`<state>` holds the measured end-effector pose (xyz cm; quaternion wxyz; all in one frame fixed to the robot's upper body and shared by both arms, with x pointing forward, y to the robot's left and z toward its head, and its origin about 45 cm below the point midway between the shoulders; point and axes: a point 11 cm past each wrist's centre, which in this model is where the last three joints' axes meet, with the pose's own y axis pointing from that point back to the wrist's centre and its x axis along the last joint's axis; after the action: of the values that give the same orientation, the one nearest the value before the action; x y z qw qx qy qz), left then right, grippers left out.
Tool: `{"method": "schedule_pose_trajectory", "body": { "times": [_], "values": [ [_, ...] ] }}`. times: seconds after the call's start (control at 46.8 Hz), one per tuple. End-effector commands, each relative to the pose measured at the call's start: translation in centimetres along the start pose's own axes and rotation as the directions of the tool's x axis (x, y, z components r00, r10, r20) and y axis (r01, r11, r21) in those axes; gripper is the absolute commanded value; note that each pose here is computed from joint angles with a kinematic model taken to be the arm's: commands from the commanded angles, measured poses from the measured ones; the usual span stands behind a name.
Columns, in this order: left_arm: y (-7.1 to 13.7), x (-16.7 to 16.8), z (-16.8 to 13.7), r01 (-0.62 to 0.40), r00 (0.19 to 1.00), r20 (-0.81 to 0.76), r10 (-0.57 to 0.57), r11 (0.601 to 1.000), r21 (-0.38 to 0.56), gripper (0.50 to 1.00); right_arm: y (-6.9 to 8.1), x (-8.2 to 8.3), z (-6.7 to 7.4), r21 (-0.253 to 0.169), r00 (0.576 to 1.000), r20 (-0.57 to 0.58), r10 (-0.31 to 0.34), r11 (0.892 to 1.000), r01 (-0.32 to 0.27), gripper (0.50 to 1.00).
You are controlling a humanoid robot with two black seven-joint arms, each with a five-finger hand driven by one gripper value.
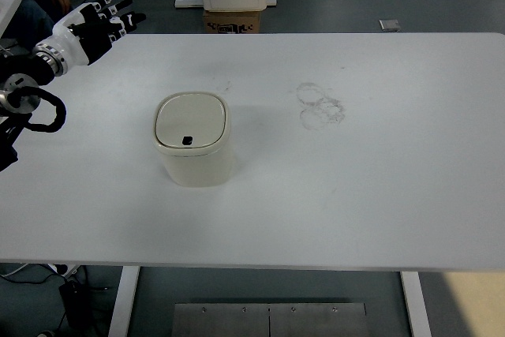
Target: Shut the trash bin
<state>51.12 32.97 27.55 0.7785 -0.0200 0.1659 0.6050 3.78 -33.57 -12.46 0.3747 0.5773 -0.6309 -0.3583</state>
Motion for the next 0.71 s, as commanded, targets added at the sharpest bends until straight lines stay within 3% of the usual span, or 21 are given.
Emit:
{"method": "schedule_pose_trajectory", "body": {
  "times": [0.0,0.085,0.342,0.491,0.684],
  "values": [
    [-0.2,-0.1,-0.3,-0.008,1.0,-0.021,0.008,1.0,-0.009,1.0,-0.1,-0.7,-0.4,0.009,1.0,0.013,-0.025,1.0,0.025,0.991],
    [-0.3,0.0,-0.5,-0.013,0.999,-0.037,0.012,1.0,-0.025,1.0,-0.2,-0.4,-0.4,0.009,1.0,0.011,-0.014,1.0,0.014,0.991],
    [-0.4,-0.5,-5.0,-0.008,0.993,-0.115,0.007,1.0,-0.002,1.0,0.0,-0.2,0.1,-0.003,1.0,0.001,-0.005,1.0,0.005,0.991],
    [0.0,0.8,-4.6,-0.047,0.992,-0.123,0.037,0.996,-0.077,1.0,0.1,-0.1,0.2,-0.003,1.0,0.004,-0.001,1.0,0.001,0.991],
    [-0.2,0.6,-4.6,-0.05,0.991,-0.126,0.036,0.993,-0.107,1.0,0.1,-0.2,0.2,-0.004,1.0,-0.001,-0.004,1.0,0.004,0.991]
  ]
}}
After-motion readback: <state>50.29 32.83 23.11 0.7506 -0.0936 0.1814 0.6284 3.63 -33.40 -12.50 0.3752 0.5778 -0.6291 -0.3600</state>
